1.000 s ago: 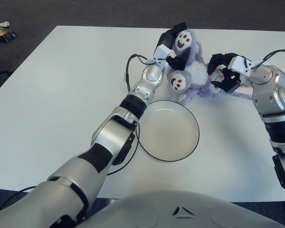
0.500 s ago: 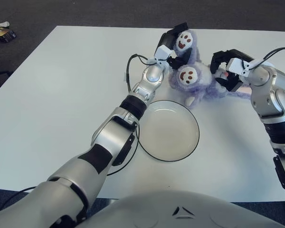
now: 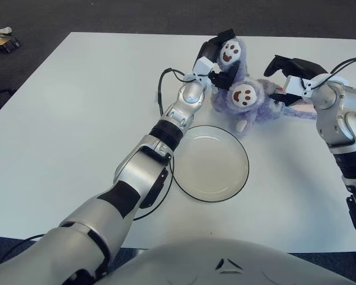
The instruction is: Put the doll into the plate.
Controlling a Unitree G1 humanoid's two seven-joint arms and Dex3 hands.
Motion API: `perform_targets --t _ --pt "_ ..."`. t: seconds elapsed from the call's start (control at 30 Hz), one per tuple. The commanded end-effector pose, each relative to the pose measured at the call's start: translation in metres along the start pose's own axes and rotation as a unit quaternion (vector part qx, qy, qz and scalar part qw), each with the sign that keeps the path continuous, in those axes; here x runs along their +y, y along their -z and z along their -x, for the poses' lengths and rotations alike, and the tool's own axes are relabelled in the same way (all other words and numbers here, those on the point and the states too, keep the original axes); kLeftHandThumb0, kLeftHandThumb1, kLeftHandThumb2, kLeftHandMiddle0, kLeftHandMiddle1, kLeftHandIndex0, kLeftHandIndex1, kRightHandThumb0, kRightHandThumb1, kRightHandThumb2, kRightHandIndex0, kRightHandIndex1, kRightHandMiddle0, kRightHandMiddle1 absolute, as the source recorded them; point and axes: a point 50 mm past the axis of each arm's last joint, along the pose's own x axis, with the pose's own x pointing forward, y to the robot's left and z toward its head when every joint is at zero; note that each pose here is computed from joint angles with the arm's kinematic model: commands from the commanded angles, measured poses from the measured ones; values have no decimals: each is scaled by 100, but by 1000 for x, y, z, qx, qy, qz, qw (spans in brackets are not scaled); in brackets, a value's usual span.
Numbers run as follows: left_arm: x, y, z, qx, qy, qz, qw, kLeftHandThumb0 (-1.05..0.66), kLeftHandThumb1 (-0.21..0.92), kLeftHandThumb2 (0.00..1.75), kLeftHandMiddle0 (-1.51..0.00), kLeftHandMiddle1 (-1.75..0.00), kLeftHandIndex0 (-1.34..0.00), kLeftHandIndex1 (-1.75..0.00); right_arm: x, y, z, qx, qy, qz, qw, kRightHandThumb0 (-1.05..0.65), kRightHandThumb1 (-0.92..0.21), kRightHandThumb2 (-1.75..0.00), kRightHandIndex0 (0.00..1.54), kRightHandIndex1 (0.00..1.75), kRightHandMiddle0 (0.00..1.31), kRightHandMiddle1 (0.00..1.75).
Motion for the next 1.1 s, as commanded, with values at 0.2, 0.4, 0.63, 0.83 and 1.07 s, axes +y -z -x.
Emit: perform_targets --t 0.2,0.4,0.63,0.83,1.07 --pt "-56 -1 12 12 7 104 995 53 17 150 -73 -175 -100 -175 -13 11 5 -6 22 25 999 -94 -67 -46 121 175 0 70" --pt "-56 0 12 19 6 97 995 53 16 150 -73 -175 -99 -175 -13 18 4 -1 20 29 999 -91 -66 -45 119 175 0 71" --pt "-56 0 12 16 6 92 996 53 16 150 -73 -175 -99 -175 -13 22 3 -3 29 35 999 -102 -76 -35 116 175 0 69" --pt "-56 1 11 21 12 101 995 53 16 150 -73 -175 -99 -175 -12 26 3 -8 21 52 998 -105 -80 -29 113 175 0 63" --pt "-56 0 11 15 11 103 994 53 16 150 -73 -175 -99 -175 -10 29 8 -23 -7 37 999 -100 -78 -26 53 175 0 29"
